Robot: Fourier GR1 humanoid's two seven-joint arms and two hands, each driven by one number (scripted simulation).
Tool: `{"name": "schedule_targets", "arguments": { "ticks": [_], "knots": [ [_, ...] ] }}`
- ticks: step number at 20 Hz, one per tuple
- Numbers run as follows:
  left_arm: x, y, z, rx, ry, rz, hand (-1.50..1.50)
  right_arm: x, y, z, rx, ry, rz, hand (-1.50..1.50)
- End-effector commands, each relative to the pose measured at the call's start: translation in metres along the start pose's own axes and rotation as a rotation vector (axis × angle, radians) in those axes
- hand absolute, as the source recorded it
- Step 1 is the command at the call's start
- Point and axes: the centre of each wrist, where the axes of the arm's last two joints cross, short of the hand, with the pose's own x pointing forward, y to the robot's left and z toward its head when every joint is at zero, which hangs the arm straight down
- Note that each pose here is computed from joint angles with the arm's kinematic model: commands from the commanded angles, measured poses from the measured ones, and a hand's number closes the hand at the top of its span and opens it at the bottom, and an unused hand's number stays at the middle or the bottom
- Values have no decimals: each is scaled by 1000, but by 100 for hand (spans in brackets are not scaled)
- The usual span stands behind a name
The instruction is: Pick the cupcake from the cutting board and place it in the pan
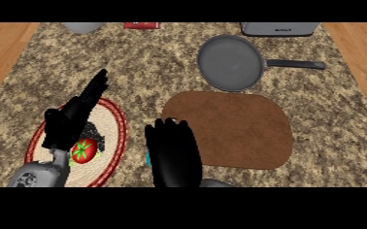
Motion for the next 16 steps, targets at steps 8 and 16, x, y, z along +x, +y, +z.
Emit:
{"name": "schedule_targets", "arguments": {
  "ticks": [8,16],
  "knots": [
    [9,8,11,-3,-21,-2,0,-12,-25,15,-316,79,-148,150],
    [9,0,-14,0,-27,2,0,-61,-17,-44,-410,121,-328,150]
  ]
}}
